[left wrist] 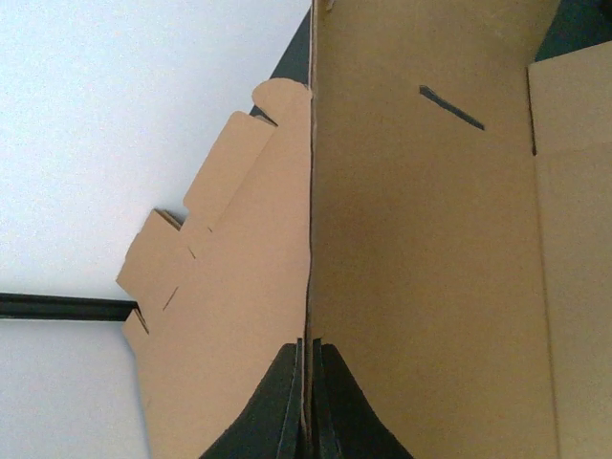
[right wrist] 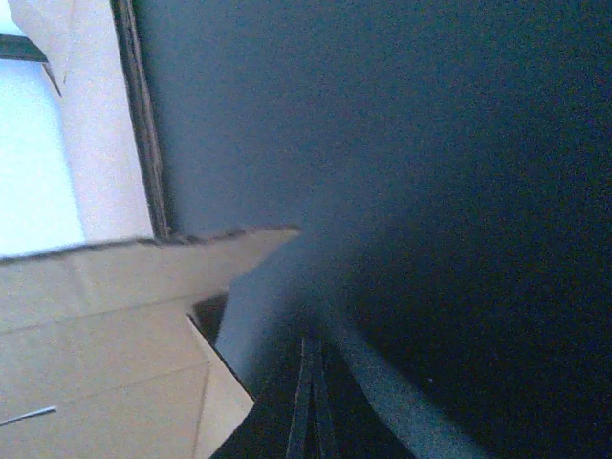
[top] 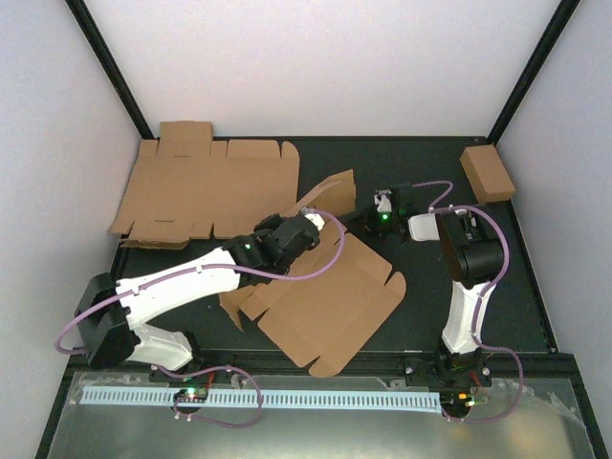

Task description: Fold the paper box

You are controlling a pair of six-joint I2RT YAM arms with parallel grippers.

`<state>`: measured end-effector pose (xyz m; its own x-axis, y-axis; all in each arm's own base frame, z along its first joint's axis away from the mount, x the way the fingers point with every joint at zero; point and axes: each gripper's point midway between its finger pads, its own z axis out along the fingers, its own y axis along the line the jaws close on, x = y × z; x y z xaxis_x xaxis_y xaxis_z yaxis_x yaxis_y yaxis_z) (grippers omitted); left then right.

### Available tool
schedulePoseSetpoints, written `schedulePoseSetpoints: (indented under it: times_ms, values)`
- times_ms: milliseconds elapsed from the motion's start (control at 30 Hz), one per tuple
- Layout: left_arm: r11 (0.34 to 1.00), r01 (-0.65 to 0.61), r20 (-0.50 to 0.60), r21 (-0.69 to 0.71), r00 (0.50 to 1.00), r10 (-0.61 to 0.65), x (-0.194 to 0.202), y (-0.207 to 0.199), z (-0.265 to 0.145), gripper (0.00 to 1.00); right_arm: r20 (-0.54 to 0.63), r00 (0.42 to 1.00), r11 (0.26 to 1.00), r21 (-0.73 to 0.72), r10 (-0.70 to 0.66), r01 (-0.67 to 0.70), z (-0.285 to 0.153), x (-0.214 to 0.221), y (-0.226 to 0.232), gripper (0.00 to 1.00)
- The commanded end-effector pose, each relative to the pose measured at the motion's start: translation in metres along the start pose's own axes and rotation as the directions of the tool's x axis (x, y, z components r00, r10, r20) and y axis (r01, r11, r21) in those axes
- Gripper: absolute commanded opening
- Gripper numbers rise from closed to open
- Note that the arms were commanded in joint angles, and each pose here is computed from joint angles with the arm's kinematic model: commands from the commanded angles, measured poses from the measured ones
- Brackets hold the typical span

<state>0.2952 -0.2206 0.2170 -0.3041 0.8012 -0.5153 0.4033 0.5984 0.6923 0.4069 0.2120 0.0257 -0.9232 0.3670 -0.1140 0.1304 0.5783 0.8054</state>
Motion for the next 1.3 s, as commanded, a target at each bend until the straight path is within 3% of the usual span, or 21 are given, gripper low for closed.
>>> schedulePoseSetpoints:
  times_ms: [0,533,800,1267]
  values:
    - [1.0,0.011,0.008,-0.029,1.0,-0.011,-0.008,0.004,-0.001,0.02,0.035,0.999,0.999,-0.047,0.016,-0.015,0.002,-0.012,0.011,0.02]
    - [1.0,0.009,0.007,-0.007,1.0,-0.009,-0.011,0.0,0.0,0.01,-0.109,0.988,0.993,-0.072,-0.105,0.097,0.007,0.022,0.032,0.02]
    - [1.0,0.008,0.004,-0.007,1.0,-0.008,-0.011,0.0,0.0,0.02,-0.104,0.981,0.987,-0.008,-0.163,0.163,0.002,0.026,0.032,0.02]
    - [1.0,-0.011,-0.004,0.005,1.0,0.011,-0.01,-0.008,0.001,0.02,-0.168,0.945,0.959,-0.08,-0.282,0.272,-0.005,0.058,0.062,0.02]
